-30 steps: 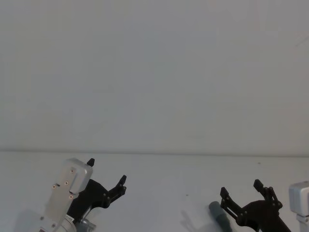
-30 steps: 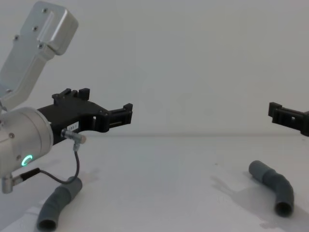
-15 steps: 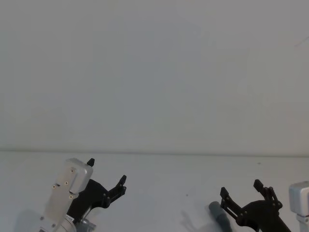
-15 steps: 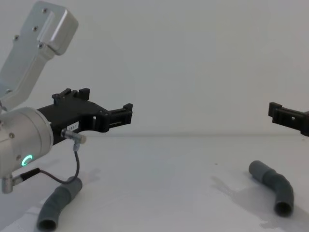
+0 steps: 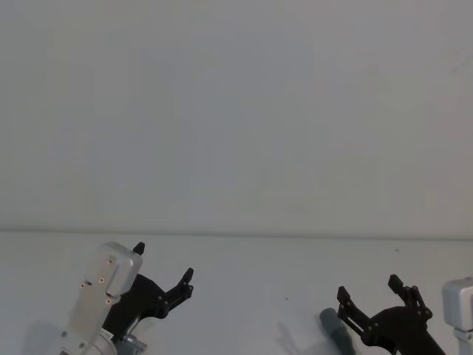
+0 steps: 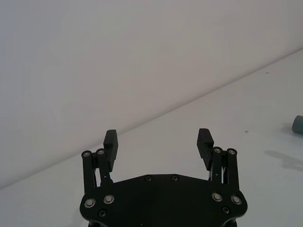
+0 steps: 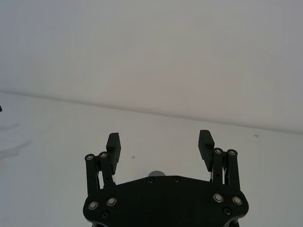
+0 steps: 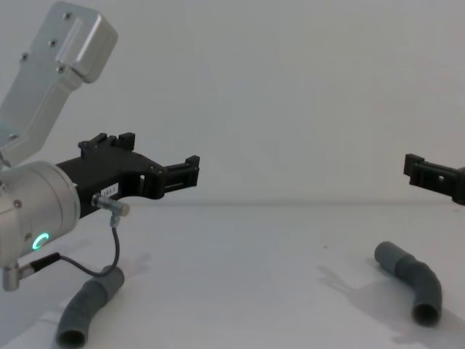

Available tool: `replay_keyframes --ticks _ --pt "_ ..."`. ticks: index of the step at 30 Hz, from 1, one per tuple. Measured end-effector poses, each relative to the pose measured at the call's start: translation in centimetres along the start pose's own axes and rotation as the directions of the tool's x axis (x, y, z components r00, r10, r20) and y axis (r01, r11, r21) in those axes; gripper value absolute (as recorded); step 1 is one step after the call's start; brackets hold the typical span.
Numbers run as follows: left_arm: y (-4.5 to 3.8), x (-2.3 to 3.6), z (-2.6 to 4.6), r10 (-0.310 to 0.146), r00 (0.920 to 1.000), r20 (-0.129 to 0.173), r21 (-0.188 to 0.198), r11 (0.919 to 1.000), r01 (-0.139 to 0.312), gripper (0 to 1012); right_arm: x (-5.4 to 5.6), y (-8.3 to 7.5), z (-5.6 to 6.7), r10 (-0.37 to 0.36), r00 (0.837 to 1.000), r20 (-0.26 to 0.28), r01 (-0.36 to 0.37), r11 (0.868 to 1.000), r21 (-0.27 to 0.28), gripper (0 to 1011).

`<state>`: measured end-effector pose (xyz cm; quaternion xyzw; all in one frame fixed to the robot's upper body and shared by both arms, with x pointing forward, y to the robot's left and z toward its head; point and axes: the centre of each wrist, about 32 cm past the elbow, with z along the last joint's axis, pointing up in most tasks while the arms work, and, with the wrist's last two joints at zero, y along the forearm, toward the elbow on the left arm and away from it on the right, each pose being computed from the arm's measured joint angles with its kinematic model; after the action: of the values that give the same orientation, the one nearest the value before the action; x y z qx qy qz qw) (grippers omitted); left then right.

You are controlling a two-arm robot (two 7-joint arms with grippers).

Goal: Use both hands to pick up one end of the pipe from the table, align the ends, and insert them.

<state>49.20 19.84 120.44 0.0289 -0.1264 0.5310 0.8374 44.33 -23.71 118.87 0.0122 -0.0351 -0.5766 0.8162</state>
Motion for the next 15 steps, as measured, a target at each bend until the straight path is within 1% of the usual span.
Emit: replay_keyframes --ticks 15 --pt "0.00 0.00 0.00 0.000 1.0000 0.000 0.000 1.0000 0.000 1001 0.00 0.00 0.00 0.000 1.000 0.000 0.000 1.000 0.000 1000"
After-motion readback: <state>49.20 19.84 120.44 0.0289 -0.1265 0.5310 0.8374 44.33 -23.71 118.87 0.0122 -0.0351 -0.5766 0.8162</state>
